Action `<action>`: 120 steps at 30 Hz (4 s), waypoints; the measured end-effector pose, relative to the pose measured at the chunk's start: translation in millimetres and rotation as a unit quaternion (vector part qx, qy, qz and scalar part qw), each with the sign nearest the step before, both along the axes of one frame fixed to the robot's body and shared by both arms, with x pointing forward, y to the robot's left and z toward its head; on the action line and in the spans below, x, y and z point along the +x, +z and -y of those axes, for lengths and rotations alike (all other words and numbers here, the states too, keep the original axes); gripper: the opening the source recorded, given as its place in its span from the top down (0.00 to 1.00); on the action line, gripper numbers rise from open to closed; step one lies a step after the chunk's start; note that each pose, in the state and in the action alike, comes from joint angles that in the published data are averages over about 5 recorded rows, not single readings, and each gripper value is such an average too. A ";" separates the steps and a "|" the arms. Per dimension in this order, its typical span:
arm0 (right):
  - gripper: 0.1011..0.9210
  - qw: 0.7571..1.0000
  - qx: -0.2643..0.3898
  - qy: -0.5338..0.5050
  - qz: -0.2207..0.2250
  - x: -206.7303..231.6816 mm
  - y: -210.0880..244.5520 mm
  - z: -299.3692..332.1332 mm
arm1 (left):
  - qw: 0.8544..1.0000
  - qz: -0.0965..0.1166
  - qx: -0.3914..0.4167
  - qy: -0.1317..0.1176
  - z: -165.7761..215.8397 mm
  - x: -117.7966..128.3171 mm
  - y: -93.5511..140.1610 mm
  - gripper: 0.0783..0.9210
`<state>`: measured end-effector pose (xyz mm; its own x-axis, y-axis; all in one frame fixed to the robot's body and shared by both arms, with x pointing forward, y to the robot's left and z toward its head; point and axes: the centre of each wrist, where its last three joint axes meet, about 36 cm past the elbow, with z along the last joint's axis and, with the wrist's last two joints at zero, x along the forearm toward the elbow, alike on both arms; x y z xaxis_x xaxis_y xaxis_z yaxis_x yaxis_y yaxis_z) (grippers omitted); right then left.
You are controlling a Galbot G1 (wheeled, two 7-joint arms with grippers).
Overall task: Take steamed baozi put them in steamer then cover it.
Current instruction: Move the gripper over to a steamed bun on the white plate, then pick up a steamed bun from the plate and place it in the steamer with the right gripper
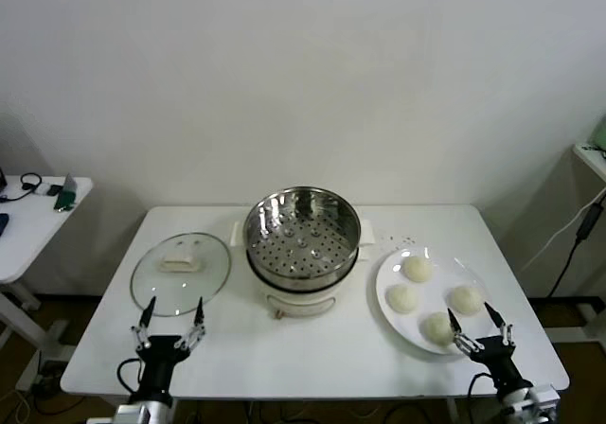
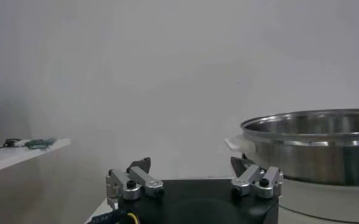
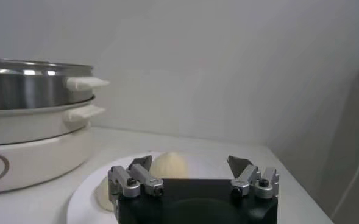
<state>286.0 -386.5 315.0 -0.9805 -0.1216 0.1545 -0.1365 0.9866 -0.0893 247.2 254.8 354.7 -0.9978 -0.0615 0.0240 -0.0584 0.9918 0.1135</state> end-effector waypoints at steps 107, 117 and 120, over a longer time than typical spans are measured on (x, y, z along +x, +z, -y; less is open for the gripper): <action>0.24 0.625 -0.507 0.476 -0.354 427.4 185.0 -40.3 | 0.997 -0.035 0.013 0.065 -0.8 7.2 16.1 0.12; 0.24 0.568 -0.581 0.515 -0.273 443.4 288.3 -85.6 | 0.997 -0.036 0.013 0.062 1.0 3.8 17.9 0.12; 0.24 0.542 -0.608 0.527 -0.242 445.0 323.3 -108.0 | 0.997 -0.036 0.012 0.061 1.5 3.3 18.0 0.12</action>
<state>731.0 -278.5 638.3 -0.2746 -0.0943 0.9569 -0.8646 -0.4112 -0.2887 250.5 253.4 372.7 -0.9785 -0.1846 0.0922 -0.1701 0.9745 0.1462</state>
